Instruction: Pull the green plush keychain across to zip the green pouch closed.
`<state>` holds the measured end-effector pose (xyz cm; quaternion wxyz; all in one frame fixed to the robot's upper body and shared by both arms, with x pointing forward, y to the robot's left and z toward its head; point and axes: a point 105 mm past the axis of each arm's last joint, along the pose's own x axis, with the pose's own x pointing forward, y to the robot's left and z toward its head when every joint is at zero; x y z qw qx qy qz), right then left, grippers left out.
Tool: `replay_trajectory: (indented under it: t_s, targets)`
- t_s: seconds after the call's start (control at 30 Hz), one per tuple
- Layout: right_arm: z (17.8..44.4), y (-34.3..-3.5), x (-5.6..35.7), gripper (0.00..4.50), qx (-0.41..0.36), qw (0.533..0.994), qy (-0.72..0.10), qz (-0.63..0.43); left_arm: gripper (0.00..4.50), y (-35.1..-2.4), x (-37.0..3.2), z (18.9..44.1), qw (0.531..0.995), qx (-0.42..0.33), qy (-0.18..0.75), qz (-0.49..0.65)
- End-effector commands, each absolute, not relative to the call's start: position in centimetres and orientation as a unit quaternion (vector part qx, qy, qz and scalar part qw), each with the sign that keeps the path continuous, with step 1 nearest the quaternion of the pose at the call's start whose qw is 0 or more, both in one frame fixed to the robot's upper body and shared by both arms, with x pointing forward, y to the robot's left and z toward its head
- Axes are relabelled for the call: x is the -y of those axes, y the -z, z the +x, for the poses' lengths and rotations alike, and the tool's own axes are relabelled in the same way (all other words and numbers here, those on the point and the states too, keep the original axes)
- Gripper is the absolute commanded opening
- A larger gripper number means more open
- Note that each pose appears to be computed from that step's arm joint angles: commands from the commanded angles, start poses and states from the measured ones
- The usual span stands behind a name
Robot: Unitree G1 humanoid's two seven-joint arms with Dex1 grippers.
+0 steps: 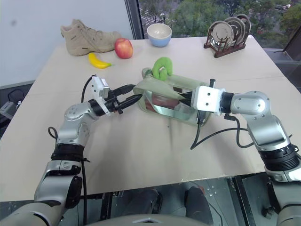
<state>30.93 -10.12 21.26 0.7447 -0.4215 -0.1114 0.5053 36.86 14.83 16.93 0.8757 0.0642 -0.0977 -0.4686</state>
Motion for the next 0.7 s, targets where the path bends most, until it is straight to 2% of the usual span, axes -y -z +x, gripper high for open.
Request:
replay_trajectory:
  t_s: [0.03, 0.1, 0.13, 0.2, 0.27, 0.37, 0.43, 0.5, 0.57, 0.7]
  targets:
    - [30.7, -22.0, 10.2, 0.0, 0.122, 0.742, -0.5, -0.429, 1.46, -18.0, -14.5, 37.0, 0.87, 0.122, 0.472, 0.076]
    - [30.8, -22.0, 10.3, 0.0, 0.113, 0.75, -0.499, -0.419, 0.38, -18.0, -14.3, 36.8, 0.867, 0.125, 0.477, 0.073]
    - [30.9, -21.9, 10.5, 0.0, 0.102, 0.756, -0.501, -0.408, 0.03, -18.0, -14.3, 36.8, 0.867, 0.125, 0.477, 0.072]
    - [30.8, -21.9, 10.6, 0.91, 0.088, 0.765, -0.508, -0.386, 0.0, -18.1, -14.3, 36.8, 0.871, 0.125, 0.471, 0.067]
    - [31.4, -23.3, 10.8, 1.64, 0.114, 0.79, -0.47, -0.377, 0.0, -18.2, -14.2, 36.7, 0.875, 0.125, 0.463, 0.062]
    - [31.2, -25.9, 10.6, 3.19, 0.124, 0.834, -0.451, -0.293, 0.0, -18.6, -14.0, 36.3, 0.879, 0.129, 0.456, 0.056]
    - [30.6, -28.2, 9.8, 3.19, 0.128, 0.848, -0.456, -0.239, 0.0, -18.7, -13.8, 36.0, 0.88, 0.129, 0.453, 0.056]
    - [31.2, -29.6, 9.6, 3.19, 0.118, 0.87, -0.416, -0.238, 0.0, -18.7, -13.6, 35.8, 0.882, 0.13, 0.449, 0.06]
    - [32.7, -30.5, 9.6, 3.19, 0.094, 0.898, -0.368, -0.223, 0.0, -18.6, -13.4, 35.7, 0.882, 0.131, 0.448, 0.061]
    - [36.1, -31.3, 8.4, 3.19, 0.02, 0.932, -0.346, -0.11, 0.0, -18.6, -13.0, 35.5, 0.88, 0.133, 0.451, 0.065]
